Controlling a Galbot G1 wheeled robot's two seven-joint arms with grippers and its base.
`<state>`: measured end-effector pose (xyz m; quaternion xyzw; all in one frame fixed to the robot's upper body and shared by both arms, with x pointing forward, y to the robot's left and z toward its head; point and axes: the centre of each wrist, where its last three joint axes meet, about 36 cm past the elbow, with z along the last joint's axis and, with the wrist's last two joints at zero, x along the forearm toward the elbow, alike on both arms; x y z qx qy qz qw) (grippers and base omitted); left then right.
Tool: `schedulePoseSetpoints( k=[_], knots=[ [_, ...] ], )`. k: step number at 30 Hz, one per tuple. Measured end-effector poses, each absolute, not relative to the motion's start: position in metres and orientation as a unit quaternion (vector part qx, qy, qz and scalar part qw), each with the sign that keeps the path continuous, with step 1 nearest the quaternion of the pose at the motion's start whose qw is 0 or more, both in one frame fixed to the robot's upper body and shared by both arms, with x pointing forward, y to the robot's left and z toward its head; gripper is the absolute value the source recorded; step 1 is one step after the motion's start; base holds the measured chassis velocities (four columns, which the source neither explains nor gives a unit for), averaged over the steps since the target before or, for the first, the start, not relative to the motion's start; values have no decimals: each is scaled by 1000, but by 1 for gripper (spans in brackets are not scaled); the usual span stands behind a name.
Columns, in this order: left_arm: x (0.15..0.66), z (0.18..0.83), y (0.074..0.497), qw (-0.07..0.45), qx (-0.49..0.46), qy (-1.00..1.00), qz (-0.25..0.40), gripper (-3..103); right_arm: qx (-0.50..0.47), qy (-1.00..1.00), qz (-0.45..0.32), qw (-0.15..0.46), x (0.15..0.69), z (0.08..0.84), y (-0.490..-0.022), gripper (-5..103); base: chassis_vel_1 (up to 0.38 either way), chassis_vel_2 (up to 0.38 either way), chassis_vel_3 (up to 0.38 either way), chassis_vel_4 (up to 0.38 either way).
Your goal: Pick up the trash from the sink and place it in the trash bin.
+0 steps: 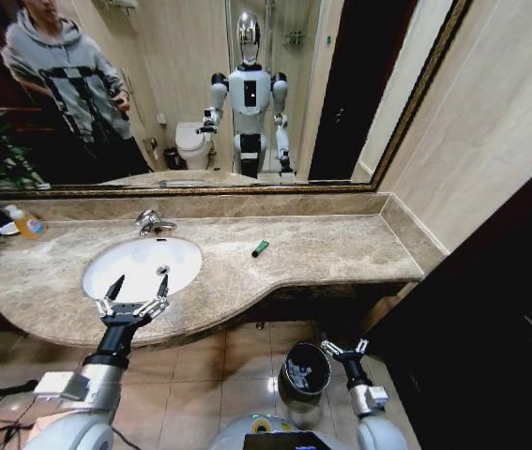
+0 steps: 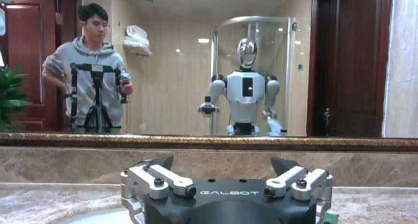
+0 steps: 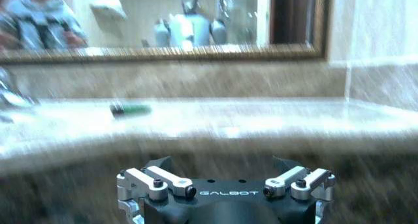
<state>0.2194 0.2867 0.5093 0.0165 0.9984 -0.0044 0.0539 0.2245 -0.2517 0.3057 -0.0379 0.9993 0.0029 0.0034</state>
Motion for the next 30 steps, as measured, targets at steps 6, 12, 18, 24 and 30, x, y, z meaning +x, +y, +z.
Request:
schedulePoseSetpoints(
  k=[6, 12, 18, 24, 30],
  knots=[
    [219, 509, 287, 54, 16, 998, -4, 100, -84, 995, -20, 44, 252, 355, -245, 100, 0, 0, 0, 0],
    [219, 509, 287, 54, 16, 998, -4, 100, -125, 989, -35, 67, 287, 385, -248, 100, 0, 0, 0, 0],
    [219, 509, 287, 54, 16, 998, -4, 100, -173, 981, -40, 79, 312, 409, -254, 100, 0, 0, 0, 0],
    [219, 509, 287, 54, 16, 998, -4, 100, -224, 972, -23, 66, 330, 431, -241, 100, 0, 0, 0, 0],
    [219, 509, 287, 54, 16, 998, -4, 100, -262, 964, -14, 41, 348, 432, -224, 100, 0, 0, 0, 0]
  ],
)
